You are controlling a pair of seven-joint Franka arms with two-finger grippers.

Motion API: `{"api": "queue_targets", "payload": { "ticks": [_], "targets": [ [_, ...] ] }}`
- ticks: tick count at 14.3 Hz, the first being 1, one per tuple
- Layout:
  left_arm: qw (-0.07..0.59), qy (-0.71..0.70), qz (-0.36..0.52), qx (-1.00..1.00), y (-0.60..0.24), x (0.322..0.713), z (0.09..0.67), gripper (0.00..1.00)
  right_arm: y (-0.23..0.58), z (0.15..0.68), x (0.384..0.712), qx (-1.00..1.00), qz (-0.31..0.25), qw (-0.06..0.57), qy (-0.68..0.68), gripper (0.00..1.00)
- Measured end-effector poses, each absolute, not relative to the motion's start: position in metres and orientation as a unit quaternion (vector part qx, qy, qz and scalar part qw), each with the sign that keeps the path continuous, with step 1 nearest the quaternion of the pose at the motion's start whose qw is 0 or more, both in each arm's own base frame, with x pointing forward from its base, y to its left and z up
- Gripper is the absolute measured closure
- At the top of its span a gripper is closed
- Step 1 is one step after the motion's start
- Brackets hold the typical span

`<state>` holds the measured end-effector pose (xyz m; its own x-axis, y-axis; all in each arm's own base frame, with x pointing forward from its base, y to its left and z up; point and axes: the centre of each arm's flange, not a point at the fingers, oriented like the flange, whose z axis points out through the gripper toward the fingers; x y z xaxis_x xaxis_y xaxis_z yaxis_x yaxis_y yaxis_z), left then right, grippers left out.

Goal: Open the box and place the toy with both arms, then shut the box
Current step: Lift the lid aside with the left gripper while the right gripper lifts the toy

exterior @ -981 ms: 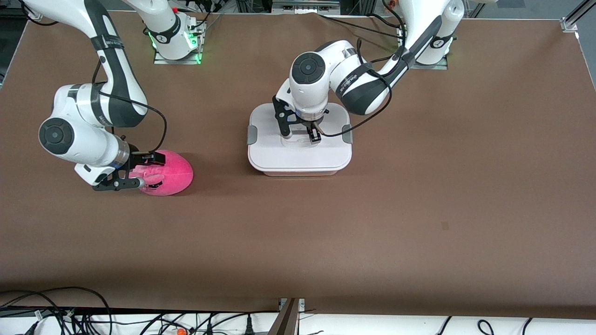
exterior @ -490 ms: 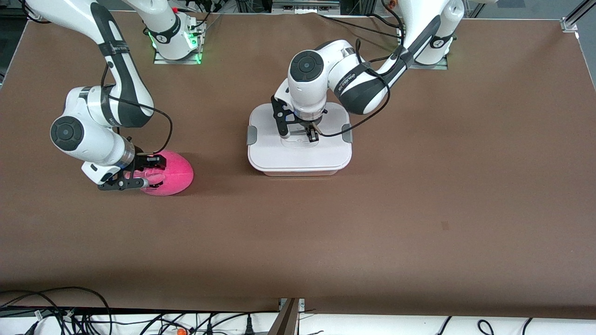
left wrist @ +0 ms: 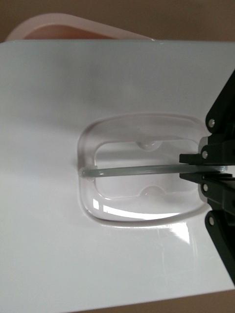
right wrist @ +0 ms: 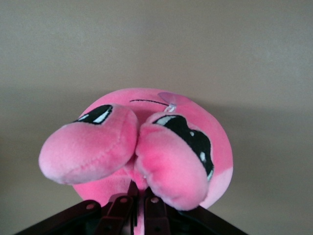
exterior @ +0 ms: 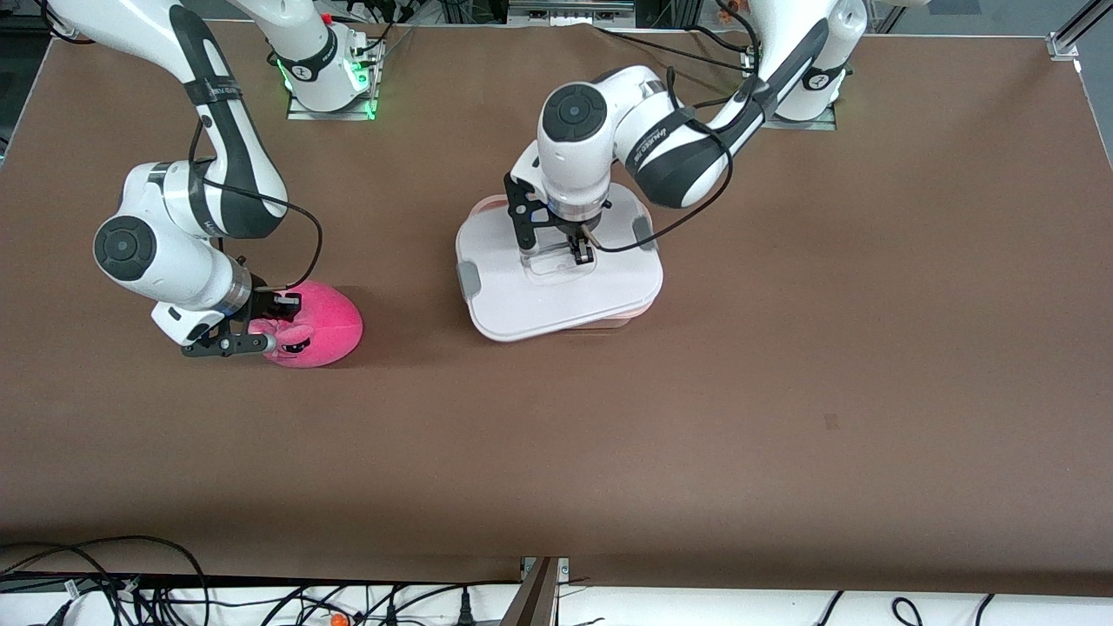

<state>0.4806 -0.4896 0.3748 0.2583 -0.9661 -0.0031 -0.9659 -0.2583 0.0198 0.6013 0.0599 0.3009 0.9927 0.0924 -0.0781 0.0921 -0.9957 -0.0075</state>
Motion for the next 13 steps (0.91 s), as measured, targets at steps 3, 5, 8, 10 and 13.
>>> {"api": "queue_targets", "payload": {
  "ticks": [3, 5, 8, 10, 13],
  "targets": [
    [0.005, -0.598, -0.016, 0.801, -0.477, 0.475, 0.421, 0.93, 0.061, 0.309, 0.606, -0.998, 0.031, 0.003, -0.058, 0.93],
    [0.005, -0.588, -0.044, 0.808, -0.441, 0.485, 0.452, 0.93, 0.062, 0.327, 0.613, -0.997, 0.031, 0.004, -0.075, 0.93],
    [0.022, -0.608, -0.11, 0.786, -0.337, 0.532, 0.491, 0.93, 0.068, 0.378, 0.629, -0.994, 0.035, 0.007, -0.1, 0.93],
    [0.048, -0.632, -0.141, 0.761, -0.253, 0.565, 0.498, 0.93, 0.074, 0.404, 0.635, -0.994, 0.034, 0.008, -0.108, 0.93],
    [0.092, -0.66, -0.158, 0.729, -0.141, 0.595, 0.493, 0.93, 0.095, 0.424, 0.634, -0.987, 0.05, 0.011, -0.15, 0.93]
  ]
}}
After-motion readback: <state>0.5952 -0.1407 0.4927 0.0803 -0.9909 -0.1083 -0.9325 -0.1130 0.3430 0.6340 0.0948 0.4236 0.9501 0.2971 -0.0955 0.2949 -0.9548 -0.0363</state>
